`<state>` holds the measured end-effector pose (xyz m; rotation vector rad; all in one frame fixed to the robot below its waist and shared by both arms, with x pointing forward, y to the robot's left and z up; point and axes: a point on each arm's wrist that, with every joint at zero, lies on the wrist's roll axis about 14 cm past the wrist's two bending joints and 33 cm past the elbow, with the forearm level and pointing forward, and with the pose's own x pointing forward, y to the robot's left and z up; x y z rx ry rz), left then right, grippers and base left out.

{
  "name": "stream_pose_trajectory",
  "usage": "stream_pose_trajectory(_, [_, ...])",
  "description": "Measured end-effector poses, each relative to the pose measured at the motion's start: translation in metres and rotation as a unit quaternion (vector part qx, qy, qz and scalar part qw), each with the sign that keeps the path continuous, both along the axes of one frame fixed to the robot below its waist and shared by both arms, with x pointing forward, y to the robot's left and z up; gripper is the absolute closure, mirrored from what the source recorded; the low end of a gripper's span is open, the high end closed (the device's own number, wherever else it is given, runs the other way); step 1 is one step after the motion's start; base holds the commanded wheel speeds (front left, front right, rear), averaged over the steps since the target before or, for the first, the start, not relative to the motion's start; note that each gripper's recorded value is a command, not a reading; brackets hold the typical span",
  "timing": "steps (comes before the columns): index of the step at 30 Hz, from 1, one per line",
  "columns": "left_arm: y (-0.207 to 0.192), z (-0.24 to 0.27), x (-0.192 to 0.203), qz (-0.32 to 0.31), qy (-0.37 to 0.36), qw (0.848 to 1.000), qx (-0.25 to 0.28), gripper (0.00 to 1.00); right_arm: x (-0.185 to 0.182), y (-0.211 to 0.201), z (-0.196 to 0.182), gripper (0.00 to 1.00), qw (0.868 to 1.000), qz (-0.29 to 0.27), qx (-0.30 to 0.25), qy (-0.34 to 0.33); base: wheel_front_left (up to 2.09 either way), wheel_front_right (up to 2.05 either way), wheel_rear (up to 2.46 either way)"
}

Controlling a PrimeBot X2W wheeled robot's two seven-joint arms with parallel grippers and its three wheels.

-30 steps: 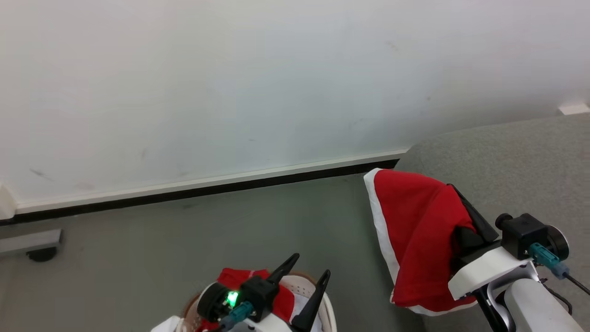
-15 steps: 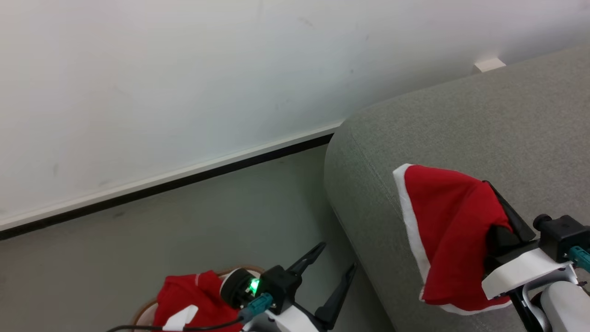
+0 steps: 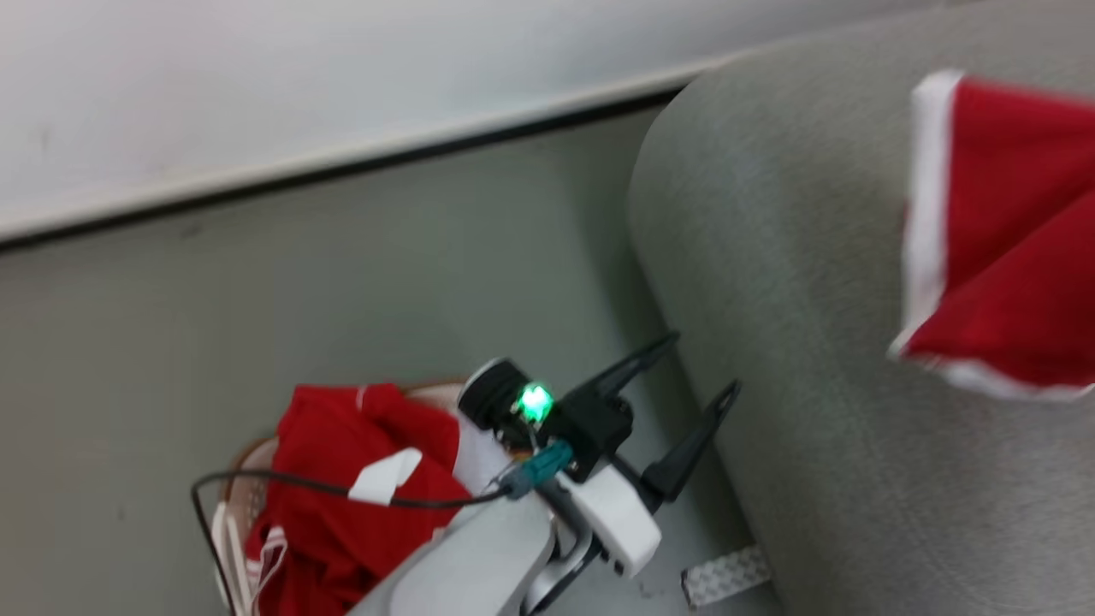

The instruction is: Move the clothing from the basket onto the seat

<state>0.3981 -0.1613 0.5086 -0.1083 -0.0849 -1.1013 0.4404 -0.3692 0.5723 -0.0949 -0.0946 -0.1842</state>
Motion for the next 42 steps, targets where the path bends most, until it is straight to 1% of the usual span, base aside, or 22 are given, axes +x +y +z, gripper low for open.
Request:
stream_pose_trajectory(3, [0.001,-0.01,0.02,0.005,0.004,1.0,-0.003,0.0,0.035,-0.025,0.016,1.0,0.999,-0.023,-0.019,-0.011,0.0,0.0,0.0])
stream_pose_trajectory(6, [0.005,-0.027,0.037,0.015,0.018,1.0,-0.001,0.0,0.066,-0.051,0.027,1.0,0.998,-0.054,-0.021,-0.026,0.0,0.0,0.0])
stream_pose_trajectory(9, [0.011,-0.045,0.055,0.029,0.035,0.999,-0.001,0.0,0.093,-0.071,0.02,1.0,0.996,-0.082,-0.026,-0.019,0.0,0.0,0.0])
stream_pose_trajectory(12, [0.016,-0.067,0.065,0.038,0.054,0.998,0.004,0.0,0.106,-0.092,-0.021,1.0,0.992,-0.117,-0.032,0.03,0.0,0.0,0.0])
stream_pose_trajectory(14, [0.021,-0.082,0.069,0.045,0.068,0.997,0.008,0.0,0.109,-0.097,-0.058,1.0,0.989,-0.134,-0.018,0.063,0.0,0.0,0.0])
stream_pose_trajectory(16, [0.027,-0.095,0.072,0.055,0.085,0.995,0.013,0.0,0.112,-0.089,-0.097,1.0,0.986,-0.136,0.0,0.097,0.0,0.0,0.0])
stream_pose_trajectory(17, [0.03,-0.1,0.074,0.06,0.091,0.994,0.017,0.0,0.112,-0.083,-0.116,0.98,0.984,-0.134,0.009,0.113,0.0,0.0,0.0])
stream_pose_trajectory(18, [0.033,-0.105,0.075,0.065,0.095,0.993,0.021,0.0,0.111,-0.077,-0.132,0.94,0.983,-0.133,0.018,0.127,0.0,0.0,0.0])
stream_pose_trajectory(19, [0.037,-0.109,0.076,0.071,0.099,0.992,0.026,0.0,0.108,-0.073,-0.145,0.88,0.981,-0.133,0.028,0.137,0.0,0.0,0.0])
stream_pose_trajectory(20, [0.038,-0.111,0.077,0.075,0.101,0.992,0.028,0.0,0.104,-0.069,-0.153,0.75,0.98,-0.133,0.035,0.142,0.0,0.0,0.0])
stream_pose_trajectory(21, [0.04,-0.111,0.078,0.079,0.102,0.991,0.03,0.0,0.1,-0.065,-0.156,0.55,0.98,-0.132,0.041,0.142,0.0,0.0,0.0])
stream_pose_trajectory(22, [0.04,-0.109,0.079,0.081,0.1,0.991,0.03,0.0,0.096,-0.063,-0.156,0.17,0.981,-0.131,0.04,0.139,0.0,0.0,0.0])
stream_pose_trajectory(23, [0.041,-0.107,0.08,0.085,0.098,0.991,0.03,0.0,0.091,-0.061,-0.155,0.0,0.981,-0.129,0.038,0.137,0.0,0.0,0.0])
stream_pose_trajectory(27, [0.046,-0.095,0.079,0.1,0.096,0.99,0.026,0.0,0.066,-0.048,-0.147,0.0,0.984,-0.118,0.034,0.128,0.0,0.0,0.0])
stream_pose_trajectory(34, [0.071,-0.077,0.068,0.145,0.093,0.984,0.03,0.0,0.031,-0.007,-0.114,0.0,0.993,-0.07,0.017,0.089,0.0,0.0,0.0])
stream_pose_trajectory(36, [0.084,-0.075,0.063,0.164,0.096,0.981,0.036,0.0,0.02,0.009,-0.105,0.0,0.996,-0.05,0.015,0.077,0.0,0.0,0.0])
stream_pose_trajectory(39, [0.104,-0.064,0.056,0.199,0.095,0.975,0.034,0.0,0.005,0.034,-0.086,0.0,0.998,-0.019,-0.004,0.057,0.0,0.0,0.0])
stream_pose_trajectory(42, [0.128,-0.054,0.049,0.24,0.092,0.966,0.032,0.0,-0.013,0.055,-0.073,0.0,0.999,-0.003,0.013,0.031,0.0,0.0,0.0])
